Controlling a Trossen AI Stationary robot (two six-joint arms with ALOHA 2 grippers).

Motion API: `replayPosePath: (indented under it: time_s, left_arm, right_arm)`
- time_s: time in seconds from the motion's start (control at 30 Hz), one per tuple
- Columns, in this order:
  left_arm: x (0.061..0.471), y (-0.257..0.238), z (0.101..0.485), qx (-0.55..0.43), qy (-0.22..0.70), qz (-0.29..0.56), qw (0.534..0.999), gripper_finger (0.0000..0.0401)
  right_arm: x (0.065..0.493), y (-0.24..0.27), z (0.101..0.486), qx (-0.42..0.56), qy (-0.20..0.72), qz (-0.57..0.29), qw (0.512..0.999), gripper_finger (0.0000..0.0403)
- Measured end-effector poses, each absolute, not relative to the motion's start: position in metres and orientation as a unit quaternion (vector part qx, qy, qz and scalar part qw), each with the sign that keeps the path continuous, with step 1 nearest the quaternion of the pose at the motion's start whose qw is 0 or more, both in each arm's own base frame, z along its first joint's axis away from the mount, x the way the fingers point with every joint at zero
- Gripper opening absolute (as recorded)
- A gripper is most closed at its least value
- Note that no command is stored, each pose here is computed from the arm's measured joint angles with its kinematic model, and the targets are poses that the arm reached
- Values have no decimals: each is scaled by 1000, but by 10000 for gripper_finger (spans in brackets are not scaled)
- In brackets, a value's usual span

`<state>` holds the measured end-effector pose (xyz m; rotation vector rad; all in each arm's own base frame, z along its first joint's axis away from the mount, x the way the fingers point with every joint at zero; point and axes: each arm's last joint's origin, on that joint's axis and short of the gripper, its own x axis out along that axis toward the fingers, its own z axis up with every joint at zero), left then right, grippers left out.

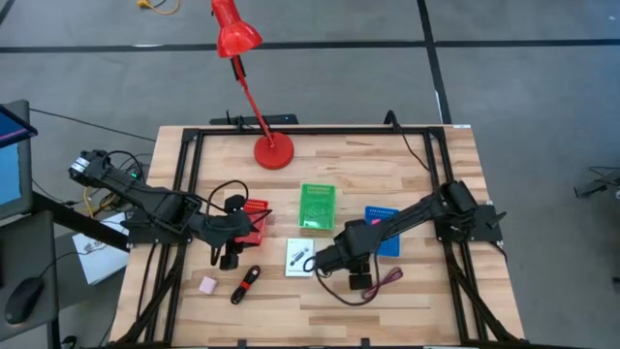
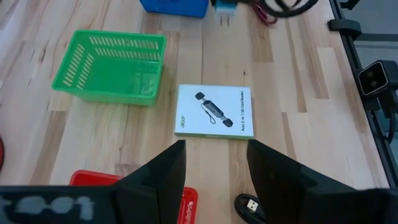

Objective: Pick and place items into bin
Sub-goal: Put the blue charger adapter into the blue bin

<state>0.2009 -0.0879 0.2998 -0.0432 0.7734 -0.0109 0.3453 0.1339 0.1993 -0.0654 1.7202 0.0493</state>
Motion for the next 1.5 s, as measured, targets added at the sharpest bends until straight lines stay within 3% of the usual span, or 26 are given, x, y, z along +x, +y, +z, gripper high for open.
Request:
replayPosePath:
  time_s: [0.27, 0.5, 0.87, 1.1, 1.5]
  left_arm:
    - [201, -88, 300, -23, 378, -7, 926, 161]
    - [201, -88, 300, -16, 378, -7, 926, 161]
    - [199, -87, 297, -11, 392, -2, 920, 161]
    - [199, -87, 297, -11, 392, -2, 920, 161]
    - [199, -87, 297, -13, 392, -1, 920, 161]
  right_arm:
    - [328, 124, 219, -46, 809, -93, 579, 152]
    - [324, 114, 215, -38, 813, -104, 571, 140]
    - [282, 91, 229, 12, 801, -159, 578, 148]
    - [275, 88, 212, 52, 745, -132, 652, 156]
    - [266, 76, 173, 102, 757, -117, 634, 146]
